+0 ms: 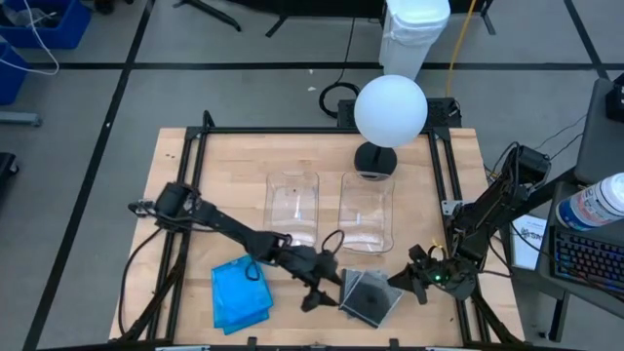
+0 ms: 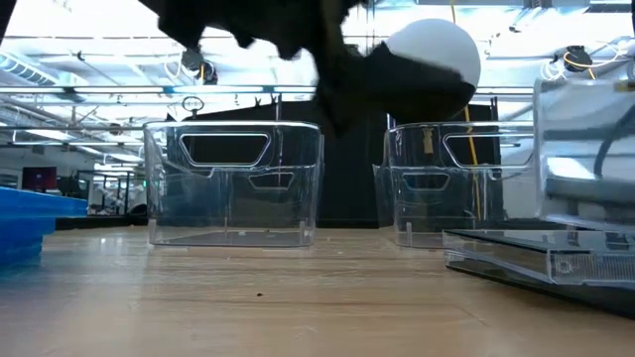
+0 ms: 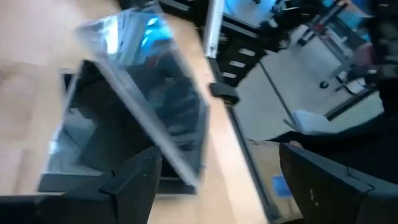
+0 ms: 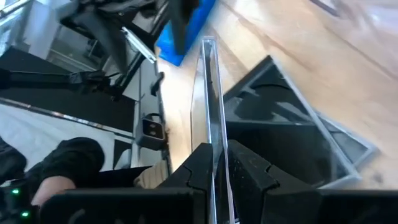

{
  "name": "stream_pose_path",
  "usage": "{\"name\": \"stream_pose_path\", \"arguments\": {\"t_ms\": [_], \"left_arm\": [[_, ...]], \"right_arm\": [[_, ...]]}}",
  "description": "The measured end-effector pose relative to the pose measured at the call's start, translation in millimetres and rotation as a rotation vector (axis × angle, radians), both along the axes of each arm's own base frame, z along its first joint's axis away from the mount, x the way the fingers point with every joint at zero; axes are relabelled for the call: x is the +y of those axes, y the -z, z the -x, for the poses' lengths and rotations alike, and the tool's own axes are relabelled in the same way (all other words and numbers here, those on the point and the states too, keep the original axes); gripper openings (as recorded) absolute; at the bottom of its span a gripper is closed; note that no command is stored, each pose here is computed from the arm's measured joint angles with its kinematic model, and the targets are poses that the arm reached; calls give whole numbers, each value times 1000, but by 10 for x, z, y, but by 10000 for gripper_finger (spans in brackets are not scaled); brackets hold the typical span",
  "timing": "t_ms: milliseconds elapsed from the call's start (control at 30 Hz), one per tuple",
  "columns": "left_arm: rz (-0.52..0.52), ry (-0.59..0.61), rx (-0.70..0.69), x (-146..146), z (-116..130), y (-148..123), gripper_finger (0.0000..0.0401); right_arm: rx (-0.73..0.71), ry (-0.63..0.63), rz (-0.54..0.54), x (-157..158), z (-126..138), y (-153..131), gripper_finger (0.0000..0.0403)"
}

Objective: Pick & place jewel cases by type
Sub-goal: Put the black cd case into the right transparent bin

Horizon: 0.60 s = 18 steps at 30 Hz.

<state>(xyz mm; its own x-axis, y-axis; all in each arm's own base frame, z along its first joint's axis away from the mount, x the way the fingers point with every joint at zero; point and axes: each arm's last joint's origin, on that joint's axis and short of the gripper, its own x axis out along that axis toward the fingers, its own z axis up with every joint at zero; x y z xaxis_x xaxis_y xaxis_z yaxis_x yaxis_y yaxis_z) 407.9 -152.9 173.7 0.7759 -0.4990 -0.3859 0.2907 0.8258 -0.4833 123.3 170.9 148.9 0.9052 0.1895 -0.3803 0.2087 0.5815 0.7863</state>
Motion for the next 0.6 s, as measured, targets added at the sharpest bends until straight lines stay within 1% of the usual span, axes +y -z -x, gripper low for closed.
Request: {"name": "stream_pose_path", "arguments": {"t_ms": [100, 267, 433, 533, 600], "left_arm": [[3, -13, -11, 20, -111, 18, 325], [-3, -37, -14, 103, -243, 78, 308], [-10, -65, -6, 217, -327, 173, 295], [-9, -81, 3, 283, -364, 263, 292], [-10, -88, 4, 316, -373, 273, 292]], "right_arm": [[-9, -8, 10, 4, -2, -7, 34], [-11, -13, 24, 3, -2, -6, 34], [-12, -15, 28, 4, -2, -7, 34], [-15, -17, 33, 4, -3, -8, 34], [-16, -17, 35, 4, -3, -9, 34]]}}
